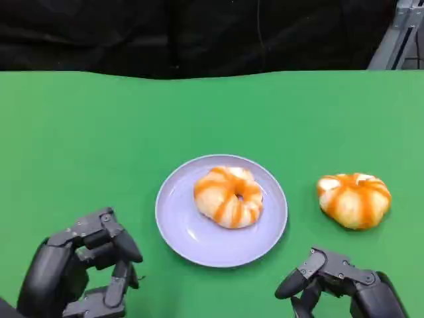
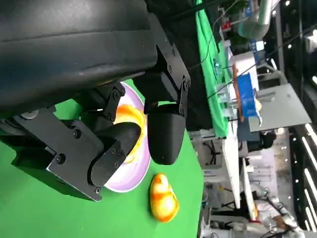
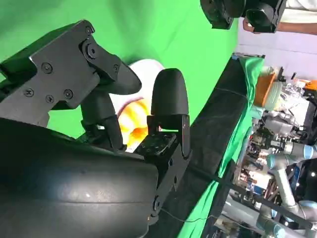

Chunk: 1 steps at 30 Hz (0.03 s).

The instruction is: Grasp the bread from the table and place it into the plate.

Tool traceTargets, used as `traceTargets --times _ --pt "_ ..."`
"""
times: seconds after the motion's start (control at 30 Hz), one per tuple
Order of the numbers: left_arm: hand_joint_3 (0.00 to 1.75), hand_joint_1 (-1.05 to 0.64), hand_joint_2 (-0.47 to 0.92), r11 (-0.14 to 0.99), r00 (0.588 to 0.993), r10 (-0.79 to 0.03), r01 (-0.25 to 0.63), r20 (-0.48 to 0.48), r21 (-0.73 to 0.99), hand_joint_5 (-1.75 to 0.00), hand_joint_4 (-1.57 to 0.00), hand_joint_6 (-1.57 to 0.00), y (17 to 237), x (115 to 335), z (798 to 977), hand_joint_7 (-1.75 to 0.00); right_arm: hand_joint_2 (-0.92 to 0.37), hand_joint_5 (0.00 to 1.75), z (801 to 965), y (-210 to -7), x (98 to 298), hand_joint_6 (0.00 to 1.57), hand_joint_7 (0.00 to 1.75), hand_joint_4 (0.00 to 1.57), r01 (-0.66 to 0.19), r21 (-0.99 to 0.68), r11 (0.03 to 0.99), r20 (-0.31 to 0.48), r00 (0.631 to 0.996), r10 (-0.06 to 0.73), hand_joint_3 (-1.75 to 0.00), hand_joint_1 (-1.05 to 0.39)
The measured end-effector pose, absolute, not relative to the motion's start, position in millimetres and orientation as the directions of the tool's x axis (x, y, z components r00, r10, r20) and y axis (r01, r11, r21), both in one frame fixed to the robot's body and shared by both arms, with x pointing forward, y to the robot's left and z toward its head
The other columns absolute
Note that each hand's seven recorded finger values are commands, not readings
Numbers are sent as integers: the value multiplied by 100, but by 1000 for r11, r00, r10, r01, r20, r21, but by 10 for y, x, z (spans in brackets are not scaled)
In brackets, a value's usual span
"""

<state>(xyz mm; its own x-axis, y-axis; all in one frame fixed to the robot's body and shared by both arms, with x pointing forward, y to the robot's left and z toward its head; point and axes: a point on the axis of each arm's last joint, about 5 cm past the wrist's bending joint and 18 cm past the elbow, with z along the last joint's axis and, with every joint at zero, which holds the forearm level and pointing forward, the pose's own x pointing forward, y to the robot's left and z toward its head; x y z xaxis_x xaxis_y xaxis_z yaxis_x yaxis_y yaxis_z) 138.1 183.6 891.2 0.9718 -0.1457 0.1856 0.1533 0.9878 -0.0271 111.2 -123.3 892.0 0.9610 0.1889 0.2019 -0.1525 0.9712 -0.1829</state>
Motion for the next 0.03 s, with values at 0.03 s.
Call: traceTargets --times 0.03 --pt "131 -5 42 988 972 -142 150 189 -30 -166 -80 -78 1841 1379 8906 -144 -43 160 8919 -1228 1115 75 121 71 -153 -185 971 203 960 191 -120 -8"
